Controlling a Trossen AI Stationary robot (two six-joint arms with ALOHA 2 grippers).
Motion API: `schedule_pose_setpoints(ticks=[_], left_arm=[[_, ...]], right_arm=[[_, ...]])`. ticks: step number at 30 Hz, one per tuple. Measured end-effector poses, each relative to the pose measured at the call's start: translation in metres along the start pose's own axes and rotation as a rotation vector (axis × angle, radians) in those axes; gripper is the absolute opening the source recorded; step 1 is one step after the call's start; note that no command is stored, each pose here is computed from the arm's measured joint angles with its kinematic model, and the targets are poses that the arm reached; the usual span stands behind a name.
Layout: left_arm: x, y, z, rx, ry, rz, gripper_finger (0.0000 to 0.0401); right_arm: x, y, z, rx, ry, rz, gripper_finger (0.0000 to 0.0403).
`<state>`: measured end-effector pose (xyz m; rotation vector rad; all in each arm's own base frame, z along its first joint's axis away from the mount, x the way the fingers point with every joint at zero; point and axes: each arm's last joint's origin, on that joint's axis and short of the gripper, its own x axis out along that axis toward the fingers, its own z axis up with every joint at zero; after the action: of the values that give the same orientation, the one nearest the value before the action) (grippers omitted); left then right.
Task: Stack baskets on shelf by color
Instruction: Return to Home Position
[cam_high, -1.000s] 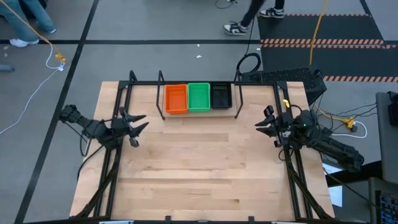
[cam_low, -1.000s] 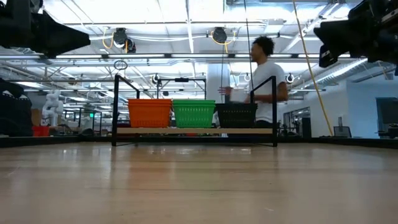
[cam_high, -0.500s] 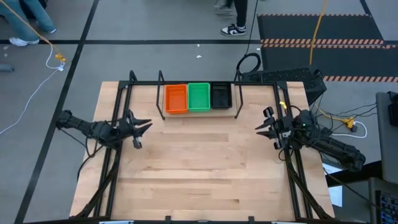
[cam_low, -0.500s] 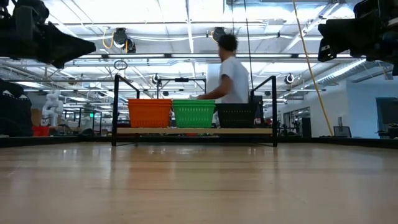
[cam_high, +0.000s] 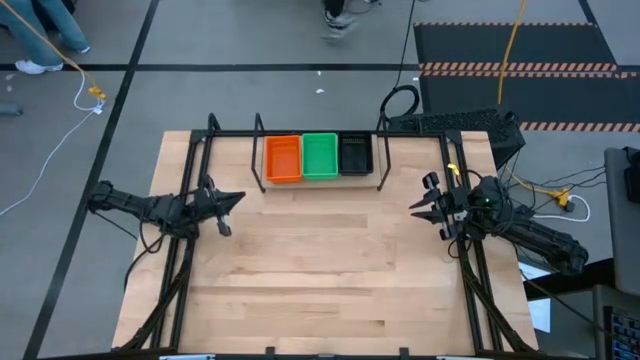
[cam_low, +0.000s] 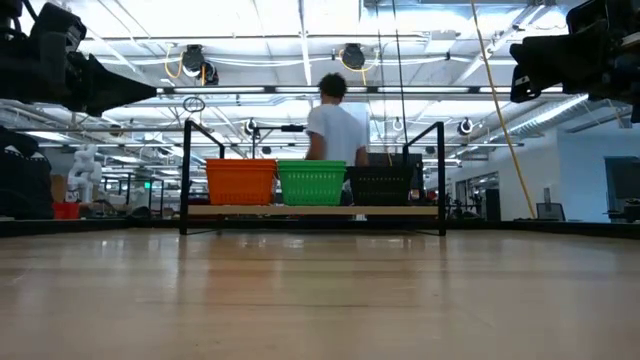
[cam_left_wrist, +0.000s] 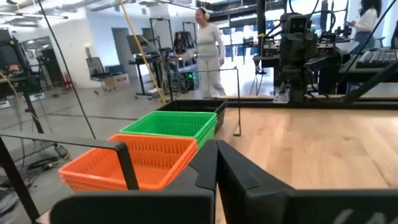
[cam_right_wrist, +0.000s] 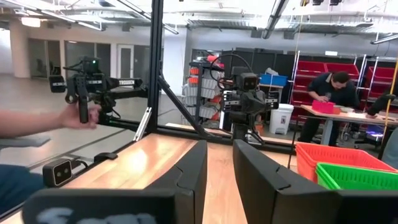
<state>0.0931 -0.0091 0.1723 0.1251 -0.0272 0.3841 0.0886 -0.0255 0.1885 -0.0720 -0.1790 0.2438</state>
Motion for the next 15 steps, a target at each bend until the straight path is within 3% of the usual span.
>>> schedule_pose_setpoints(ticks=[15], left_arm=[[0.0000,0.0000,0.0002,-0.007,-0.002,0.000,0.0041]], right_arm=[[0.0000,0.0000,0.0000,0.000,0.000,0.000,0.0070]])
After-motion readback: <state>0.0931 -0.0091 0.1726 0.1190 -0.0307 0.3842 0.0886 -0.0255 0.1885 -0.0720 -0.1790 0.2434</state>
